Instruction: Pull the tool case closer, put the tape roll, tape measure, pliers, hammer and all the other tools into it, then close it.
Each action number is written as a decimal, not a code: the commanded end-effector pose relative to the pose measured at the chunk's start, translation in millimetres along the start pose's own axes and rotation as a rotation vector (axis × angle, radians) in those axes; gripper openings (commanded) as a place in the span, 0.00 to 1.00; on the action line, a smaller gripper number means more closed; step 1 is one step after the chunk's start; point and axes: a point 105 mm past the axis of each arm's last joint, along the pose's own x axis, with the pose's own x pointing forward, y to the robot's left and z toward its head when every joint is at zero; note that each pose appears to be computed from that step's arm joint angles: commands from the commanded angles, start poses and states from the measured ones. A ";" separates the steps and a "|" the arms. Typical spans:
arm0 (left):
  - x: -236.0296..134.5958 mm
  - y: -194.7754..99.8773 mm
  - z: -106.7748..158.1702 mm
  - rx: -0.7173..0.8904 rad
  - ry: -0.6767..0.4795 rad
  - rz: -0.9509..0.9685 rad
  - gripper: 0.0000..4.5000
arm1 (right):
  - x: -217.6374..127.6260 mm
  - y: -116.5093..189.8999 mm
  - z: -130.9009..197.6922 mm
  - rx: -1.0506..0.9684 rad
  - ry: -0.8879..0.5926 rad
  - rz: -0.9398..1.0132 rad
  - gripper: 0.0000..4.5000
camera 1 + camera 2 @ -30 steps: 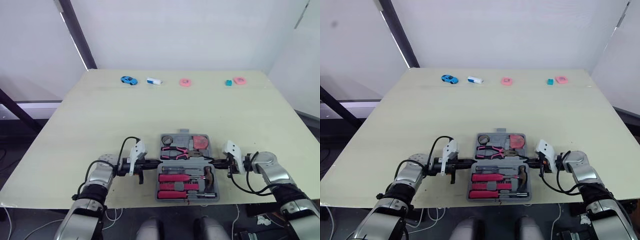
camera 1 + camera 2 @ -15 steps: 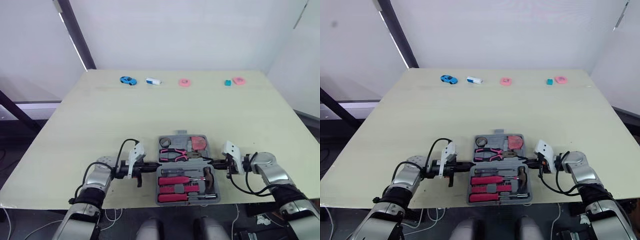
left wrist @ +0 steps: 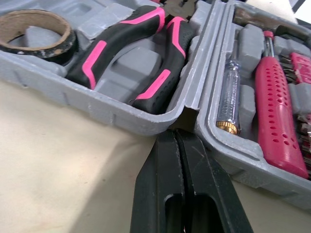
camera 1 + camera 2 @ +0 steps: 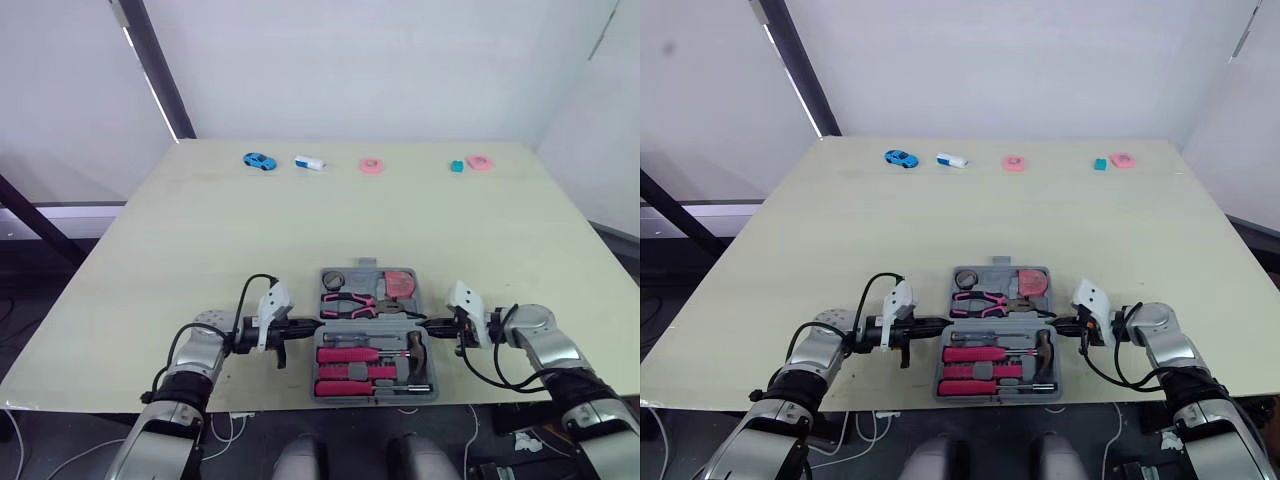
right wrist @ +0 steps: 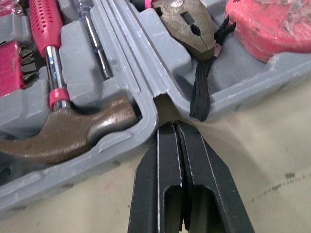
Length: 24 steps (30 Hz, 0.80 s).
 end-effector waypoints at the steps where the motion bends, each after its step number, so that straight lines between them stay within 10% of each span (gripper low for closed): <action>1: -7.4 8.6 -1.6 0.002 0.009 0.059 0.01 | -18.8 -19.5 12.5 0.002 -0.051 -0.086 0.00; 7: -16.8 1.2 -3.7 0.009 0.009 0.047 0.01 | -29.7 -47.6 37.8 0.123 -0.190 -0.213 0.00; 18: -29.1 -27.5 52.6 0.074 -0.243 0.019 0.00 | -6.3 -61.2 52.0 0.510 -0.273 -0.153 0.97; 24: -21.9 -62.5 50.1 0.048 -0.208 -0.121 0.00 | 5.1 -67.7 53.1 0.566 -0.232 -0.151 0.99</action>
